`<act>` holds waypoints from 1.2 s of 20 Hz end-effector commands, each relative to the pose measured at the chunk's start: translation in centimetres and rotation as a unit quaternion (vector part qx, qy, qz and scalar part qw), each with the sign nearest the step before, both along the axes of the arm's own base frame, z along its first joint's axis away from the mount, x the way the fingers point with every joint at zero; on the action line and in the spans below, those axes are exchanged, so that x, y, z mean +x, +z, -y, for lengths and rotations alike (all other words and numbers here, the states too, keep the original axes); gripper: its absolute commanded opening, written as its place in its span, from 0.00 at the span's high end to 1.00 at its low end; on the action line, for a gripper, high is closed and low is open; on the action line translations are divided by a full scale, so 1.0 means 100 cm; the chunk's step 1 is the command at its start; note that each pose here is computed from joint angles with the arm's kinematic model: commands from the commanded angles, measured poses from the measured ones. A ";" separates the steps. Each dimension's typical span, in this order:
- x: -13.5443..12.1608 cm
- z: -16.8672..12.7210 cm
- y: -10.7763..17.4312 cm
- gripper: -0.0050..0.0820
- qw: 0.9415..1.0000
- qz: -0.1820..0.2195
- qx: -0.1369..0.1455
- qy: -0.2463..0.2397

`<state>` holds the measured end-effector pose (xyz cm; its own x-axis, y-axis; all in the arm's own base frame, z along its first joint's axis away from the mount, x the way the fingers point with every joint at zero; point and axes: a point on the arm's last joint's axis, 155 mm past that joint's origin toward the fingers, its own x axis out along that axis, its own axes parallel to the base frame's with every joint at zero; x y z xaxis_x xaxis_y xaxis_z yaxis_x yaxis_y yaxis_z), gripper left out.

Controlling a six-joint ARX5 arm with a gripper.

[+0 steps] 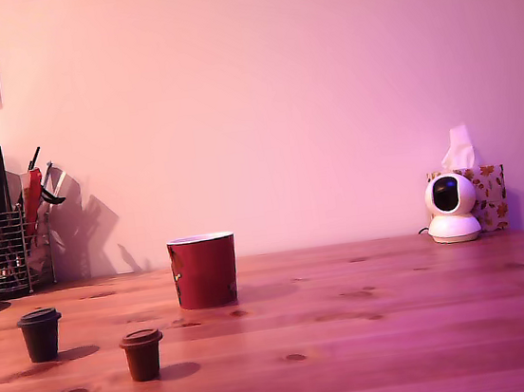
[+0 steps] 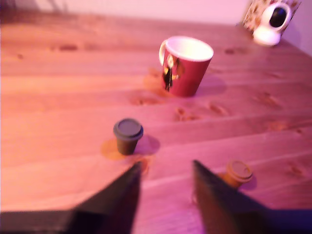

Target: Pick up the coffee capsules on the table and drop them inside the coffee cup

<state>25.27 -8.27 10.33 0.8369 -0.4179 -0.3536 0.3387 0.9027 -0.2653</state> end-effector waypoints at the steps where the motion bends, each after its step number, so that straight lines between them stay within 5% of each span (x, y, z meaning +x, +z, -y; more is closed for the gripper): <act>1: 0.000 0.004 -0.004 0.45 1.000 -0.010 -0.015 -0.002; 2: 0.001 0.004 -0.006 0.45 0.999 -0.021 -0.032 0.005; 6: 0.007 -0.003 -0.022 0.45 0.998 -0.047 -0.021 0.024; 14: 0.029 0.004 -0.021 0.45 0.997 0.015 0.069 -0.009; 18: 0.037 0.009 -0.028 0.44 0.996 0.023 0.086 -0.021; 21: 0.044 0.006 -0.037 0.28 0.995 0.019 0.094 -0.011; 24: 0.047 0.005 -0.056 0.26 0.994 -0.003 0.106 -0.013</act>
<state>30.18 -8.69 5.48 0.8315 -0.3549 -0.4274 0.3577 0.9307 -0.0770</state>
